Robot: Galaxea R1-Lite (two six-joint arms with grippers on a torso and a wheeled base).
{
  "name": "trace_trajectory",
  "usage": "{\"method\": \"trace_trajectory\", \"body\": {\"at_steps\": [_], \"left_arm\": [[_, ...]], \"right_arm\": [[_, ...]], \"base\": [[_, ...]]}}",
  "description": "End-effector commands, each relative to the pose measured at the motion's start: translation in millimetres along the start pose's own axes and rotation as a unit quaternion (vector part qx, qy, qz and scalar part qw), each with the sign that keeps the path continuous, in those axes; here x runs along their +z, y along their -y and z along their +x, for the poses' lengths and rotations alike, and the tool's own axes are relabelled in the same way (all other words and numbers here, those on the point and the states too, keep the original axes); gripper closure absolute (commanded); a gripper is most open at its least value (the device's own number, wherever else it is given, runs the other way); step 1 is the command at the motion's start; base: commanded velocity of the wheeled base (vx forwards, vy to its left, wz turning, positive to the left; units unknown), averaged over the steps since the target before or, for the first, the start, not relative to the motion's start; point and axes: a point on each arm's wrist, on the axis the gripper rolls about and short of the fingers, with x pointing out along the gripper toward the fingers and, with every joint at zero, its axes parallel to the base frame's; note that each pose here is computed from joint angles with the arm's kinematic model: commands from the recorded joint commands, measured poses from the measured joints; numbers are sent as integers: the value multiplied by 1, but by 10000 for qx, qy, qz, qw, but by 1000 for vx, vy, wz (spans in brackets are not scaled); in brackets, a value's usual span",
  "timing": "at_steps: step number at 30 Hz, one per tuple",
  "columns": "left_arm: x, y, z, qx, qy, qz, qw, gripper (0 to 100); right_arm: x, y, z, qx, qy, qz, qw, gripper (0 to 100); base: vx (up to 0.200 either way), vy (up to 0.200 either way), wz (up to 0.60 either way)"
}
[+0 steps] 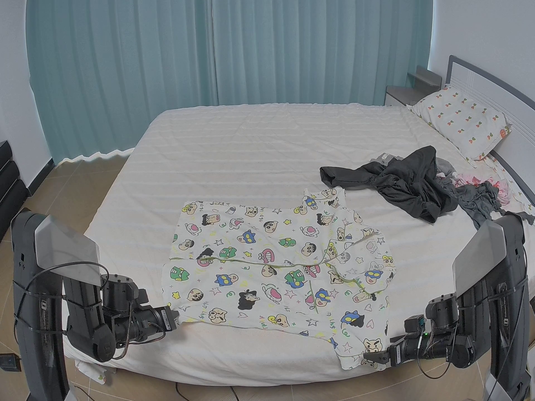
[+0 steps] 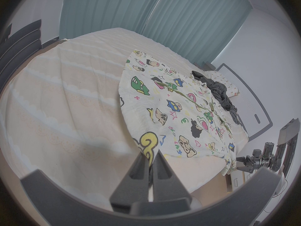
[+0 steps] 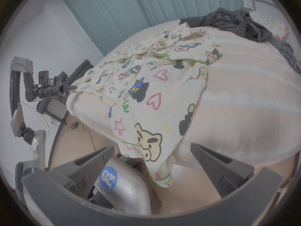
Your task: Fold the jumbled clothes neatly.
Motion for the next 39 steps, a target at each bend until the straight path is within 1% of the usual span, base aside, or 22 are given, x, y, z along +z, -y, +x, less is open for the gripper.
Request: {"method": "trace_trajectory", "body": {"at_steps": [1,3,7,11,13,14,18,28,29,39], "left_arm": [[1,0,1,-11,19,-10,10000,100],[1,0,1,-11,19,-10,10000,100],[0,-1,2,-9,-4,-23,10000,100],[-2,-2,3,11,-35,-29,10000,100],[-2,-2,3,11,-35,-29,10000,100],[-1,-2,4,1,-31,-20,10000,100],[-2,-2,3,-12,-54,-26,10000,100],[-3,-2,2,-9,-61,-36,10000,100],[-3,-2,2,-8,-78,-27,10000,100],[-5,-3,-1,16,-88,-54,9999,100]], "right_arm": [[-3,7,4,-117,4,-72,9999,0],[-2,10,7,-157,34,-98,9998,0],[0,5,11,121,70,-212,9997,0],[1,4,12,285,95,-254,9992,0],[2,4,12,300,103,-257,9992,0],[2,3,13,391,119,-264,9988,0],[7,5,17,415,246,-322,9983,0],[9,-1,20,507,224,-413,9976,0],[9,-1,20,507,217,-410,9976,100],[8,1,18,491,247,-350,9979,100]], "base": [[0,0,0],[0,0,0],[0,0,0],[0,0,0],[0,0,0],[0,0,0],[0,0,0],[0,0,0],[0,0,0],[0,0,0]]}}
